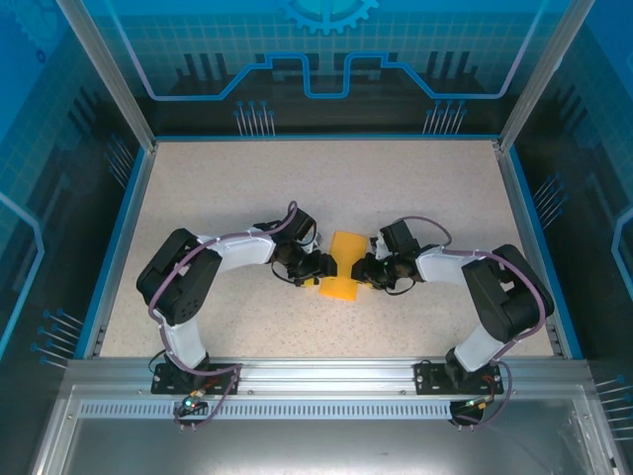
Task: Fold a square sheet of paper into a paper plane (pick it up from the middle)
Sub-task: Fold the triangle a second time at the center of the table.
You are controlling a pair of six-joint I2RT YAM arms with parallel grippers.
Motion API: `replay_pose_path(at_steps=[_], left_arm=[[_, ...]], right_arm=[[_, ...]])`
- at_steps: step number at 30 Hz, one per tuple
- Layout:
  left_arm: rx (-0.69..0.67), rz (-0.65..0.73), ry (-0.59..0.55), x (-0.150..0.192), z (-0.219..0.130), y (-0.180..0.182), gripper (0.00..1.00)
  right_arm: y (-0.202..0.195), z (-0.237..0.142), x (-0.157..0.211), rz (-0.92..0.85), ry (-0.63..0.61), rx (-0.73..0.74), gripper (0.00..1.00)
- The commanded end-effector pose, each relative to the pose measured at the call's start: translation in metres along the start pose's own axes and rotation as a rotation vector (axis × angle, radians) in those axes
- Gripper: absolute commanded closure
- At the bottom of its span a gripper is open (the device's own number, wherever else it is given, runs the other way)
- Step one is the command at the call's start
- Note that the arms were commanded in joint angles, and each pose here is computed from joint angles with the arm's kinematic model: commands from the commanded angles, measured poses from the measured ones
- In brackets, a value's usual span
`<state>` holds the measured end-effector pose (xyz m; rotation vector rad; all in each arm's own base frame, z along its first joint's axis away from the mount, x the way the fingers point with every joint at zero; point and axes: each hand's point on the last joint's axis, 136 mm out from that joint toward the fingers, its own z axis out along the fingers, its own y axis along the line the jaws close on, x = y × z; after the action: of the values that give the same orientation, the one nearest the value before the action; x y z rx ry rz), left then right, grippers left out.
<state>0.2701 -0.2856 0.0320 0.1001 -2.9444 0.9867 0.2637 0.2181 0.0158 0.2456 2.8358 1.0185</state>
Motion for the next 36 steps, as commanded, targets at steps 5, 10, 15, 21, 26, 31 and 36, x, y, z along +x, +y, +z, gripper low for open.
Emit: replay_pose_path(at_steps=[5, 10, 15, 21, 26, 31, 36], left_arm=[[0.001, 0.001, 0.051, 0.009, 0.007, 0.002, 0.40], [0.000, 0.006, 0.054, 0.011, 0.009, 0.001, 0.41], [0.009, 0.009, 0.055, 0.011, 0.011, -0.002, 0.43], [0.015, 0.012, 0.060, 0.012, 0.013, -0.005, 0.44], [0.030, 0.019, 0.067, 0.014, 0.013, -0.009, 0.45], [0.058, 0.020, 0.075, 0.014, 0.014, -0.014, 0.46], [0.067, 0.016, 0.074, 0.013, 0.014, -0.016, 0.47]], right_arm=[[-0.026, 0.006, 0.011, 0.044, 0.031, 0.073, 0.70], [-0.027, 0.005, 0.010, 0.045, 0.030, 0.073, 0.70], [-0.027, 0.006, 0.010, 0.047, 0.030, 0.074, 0.70], [-0.028, 0.007, 0.011, 0.047, 0.033, 0.074, 0.70], [-0.028, 0.007, 0.012, 0.046, 0.035, 0.074, 0.70], [-0.028, 0.006, 0.011, 0.046, 0.033, 0.073, 0.70], [-0.027, 0.006, 0.011, 0.046, 0.032, 0.072, 0.70]])
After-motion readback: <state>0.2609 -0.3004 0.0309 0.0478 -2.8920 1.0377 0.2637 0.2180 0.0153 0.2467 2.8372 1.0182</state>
